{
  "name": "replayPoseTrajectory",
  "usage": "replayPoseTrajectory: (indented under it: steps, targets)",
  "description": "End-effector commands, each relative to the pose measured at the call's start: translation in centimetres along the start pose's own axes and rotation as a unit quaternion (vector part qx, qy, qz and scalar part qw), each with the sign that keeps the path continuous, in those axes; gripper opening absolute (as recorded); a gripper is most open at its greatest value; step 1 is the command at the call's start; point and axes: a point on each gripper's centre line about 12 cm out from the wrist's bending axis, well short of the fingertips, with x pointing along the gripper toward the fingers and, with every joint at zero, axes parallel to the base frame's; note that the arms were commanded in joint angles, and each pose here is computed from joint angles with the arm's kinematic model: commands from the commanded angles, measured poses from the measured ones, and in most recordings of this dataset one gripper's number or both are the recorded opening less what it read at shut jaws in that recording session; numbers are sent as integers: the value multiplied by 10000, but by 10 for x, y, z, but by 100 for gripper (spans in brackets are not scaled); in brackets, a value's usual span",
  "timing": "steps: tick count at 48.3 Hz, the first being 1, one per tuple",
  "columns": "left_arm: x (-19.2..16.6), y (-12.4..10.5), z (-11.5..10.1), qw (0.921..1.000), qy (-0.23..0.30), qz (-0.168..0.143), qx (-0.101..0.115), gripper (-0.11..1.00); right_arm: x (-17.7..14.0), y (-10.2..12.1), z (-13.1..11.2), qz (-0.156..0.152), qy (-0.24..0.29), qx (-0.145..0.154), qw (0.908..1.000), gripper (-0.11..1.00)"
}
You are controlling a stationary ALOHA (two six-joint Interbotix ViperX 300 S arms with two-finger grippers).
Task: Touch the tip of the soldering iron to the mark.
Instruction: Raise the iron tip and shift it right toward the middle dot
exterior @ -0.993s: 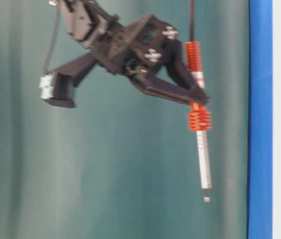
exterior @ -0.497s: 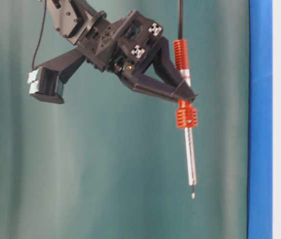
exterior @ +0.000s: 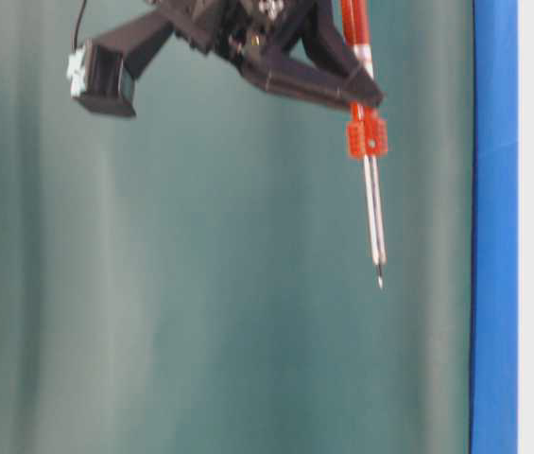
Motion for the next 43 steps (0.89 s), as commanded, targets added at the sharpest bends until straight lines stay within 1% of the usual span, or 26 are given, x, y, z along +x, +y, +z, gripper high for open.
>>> replayPoseTrajectory:
  steps: [1,22,43]
  targets:
    - [2,0,4,10000,-61,3,0,0,-13,-2,6,-62,-233,6,9997,6]
    - [2,0,4,10000,-77,3,0,0,-6,-3,7,-57,-164,7,9998,6]
    - [2,0,3,10000,-69,3,0,0,-5,-3,7,-59,-164,15,9998,6]
